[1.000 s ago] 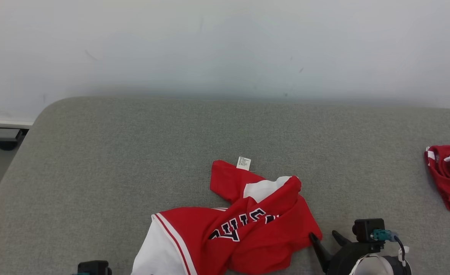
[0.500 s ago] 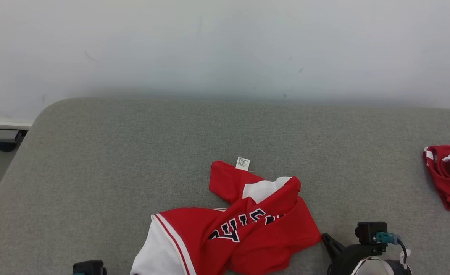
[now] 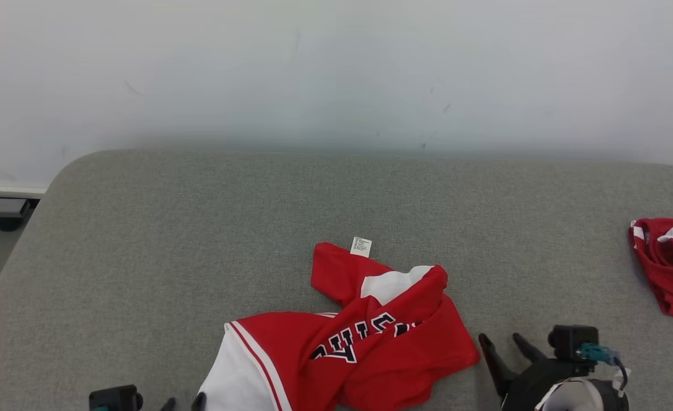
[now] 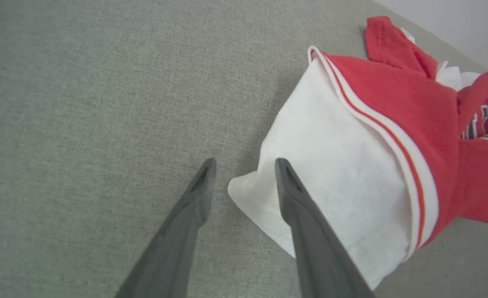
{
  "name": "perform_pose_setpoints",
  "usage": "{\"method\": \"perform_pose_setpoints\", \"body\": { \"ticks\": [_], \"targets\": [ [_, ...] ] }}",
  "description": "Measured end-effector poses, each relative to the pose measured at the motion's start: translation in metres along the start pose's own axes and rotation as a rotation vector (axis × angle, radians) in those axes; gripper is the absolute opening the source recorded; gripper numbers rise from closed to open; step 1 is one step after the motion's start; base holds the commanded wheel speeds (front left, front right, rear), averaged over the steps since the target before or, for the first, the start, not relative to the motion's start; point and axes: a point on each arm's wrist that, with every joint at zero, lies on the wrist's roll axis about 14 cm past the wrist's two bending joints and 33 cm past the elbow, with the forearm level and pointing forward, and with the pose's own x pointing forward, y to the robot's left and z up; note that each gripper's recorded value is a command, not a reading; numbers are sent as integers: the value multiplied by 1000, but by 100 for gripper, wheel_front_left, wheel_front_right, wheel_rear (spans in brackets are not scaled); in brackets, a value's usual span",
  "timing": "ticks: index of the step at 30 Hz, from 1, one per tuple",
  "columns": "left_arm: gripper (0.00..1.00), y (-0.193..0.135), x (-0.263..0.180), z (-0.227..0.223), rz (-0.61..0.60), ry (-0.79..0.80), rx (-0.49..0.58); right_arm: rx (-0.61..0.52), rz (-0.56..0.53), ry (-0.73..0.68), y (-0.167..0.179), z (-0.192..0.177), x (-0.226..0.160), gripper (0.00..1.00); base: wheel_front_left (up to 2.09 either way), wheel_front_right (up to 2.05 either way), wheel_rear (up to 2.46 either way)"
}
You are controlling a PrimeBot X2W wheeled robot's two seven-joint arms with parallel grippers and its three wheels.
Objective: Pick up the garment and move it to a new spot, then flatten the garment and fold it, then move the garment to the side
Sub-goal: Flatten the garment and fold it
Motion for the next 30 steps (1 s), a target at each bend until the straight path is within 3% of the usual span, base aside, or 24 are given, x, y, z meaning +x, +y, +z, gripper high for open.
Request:
{"method": "perform_pose_setpoints", "body": {
  "ticks": [5,11,21,29,30],
  "targets": [
    [100,0,-2,13,-5,-53,0,-11,-12,-53,-10,13,-3,100,0,0,0],
    [100,-1,-4,-2,-25,6,13,-24,17,-53,-2,12,-3,100,0,0,0],
    [100,-6,9,0,-57,70,53,-48,47,78,10,-17,2,100,0,0,0],
    [100,-5,12,-26,-56,188,47,-83,76,149,20,-27,9,100,0,0,0],
    [100,-6,13,-26,-64,191,42,-84,76,154,20,-28,9,89,0,0,0]
  ]
}}
